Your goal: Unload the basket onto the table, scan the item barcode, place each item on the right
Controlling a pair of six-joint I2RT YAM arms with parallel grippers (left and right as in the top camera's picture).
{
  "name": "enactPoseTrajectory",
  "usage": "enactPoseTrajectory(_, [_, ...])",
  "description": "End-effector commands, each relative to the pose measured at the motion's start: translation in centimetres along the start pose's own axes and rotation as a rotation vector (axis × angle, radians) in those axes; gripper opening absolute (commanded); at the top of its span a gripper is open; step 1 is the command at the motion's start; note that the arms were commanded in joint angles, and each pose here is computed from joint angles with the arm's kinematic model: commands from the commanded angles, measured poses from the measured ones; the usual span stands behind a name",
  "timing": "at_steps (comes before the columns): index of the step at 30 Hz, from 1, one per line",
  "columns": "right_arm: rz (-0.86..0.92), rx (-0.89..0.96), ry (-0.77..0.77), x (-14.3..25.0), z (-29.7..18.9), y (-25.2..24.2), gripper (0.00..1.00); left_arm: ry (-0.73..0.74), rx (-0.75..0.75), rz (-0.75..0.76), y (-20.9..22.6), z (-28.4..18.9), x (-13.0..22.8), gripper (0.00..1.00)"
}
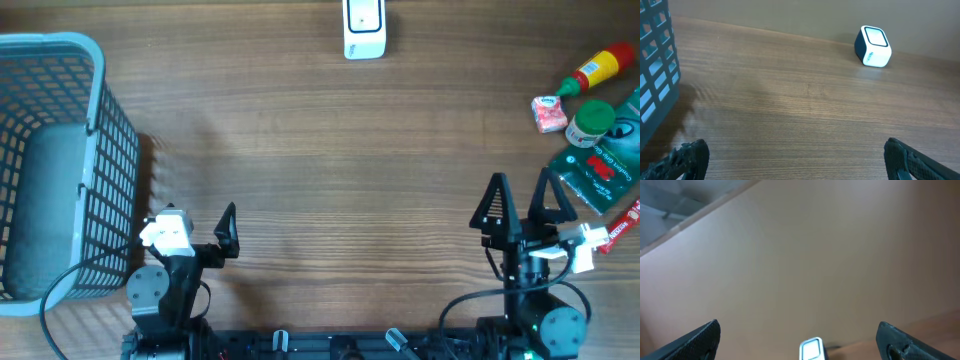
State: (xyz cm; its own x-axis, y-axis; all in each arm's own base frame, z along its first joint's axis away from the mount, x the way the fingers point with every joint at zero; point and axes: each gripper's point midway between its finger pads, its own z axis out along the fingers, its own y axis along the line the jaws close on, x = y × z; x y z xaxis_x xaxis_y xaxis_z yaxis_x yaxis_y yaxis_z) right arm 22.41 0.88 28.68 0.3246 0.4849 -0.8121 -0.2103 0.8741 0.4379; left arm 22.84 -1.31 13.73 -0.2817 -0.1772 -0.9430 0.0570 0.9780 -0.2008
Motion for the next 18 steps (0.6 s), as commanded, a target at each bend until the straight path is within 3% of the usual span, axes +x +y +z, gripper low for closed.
enactPoseTrajectory(1, [-0.012, 0.055, 0.004, 1.4, -0.3, -1.6, 1.00, 0.000, -0.002, 0.021, 0.0, 0.1, 0.1, 1.00])
enactPoseTrajectory(14, [-0.087, 0.290, 0.261, 7.9, -2.1, -7.3, 1.00, 0.000, -0.002, 0.021, 0.0, 0.1, 0.1, 1.00])
enactPoseTrajectory(18, [-0.165, 0.276, 0.287, 8.2, -2.2, -7.3, 1.00, 0.000, -0.002, 0.021, 0.0, 0.1, 0.1, 1.00])
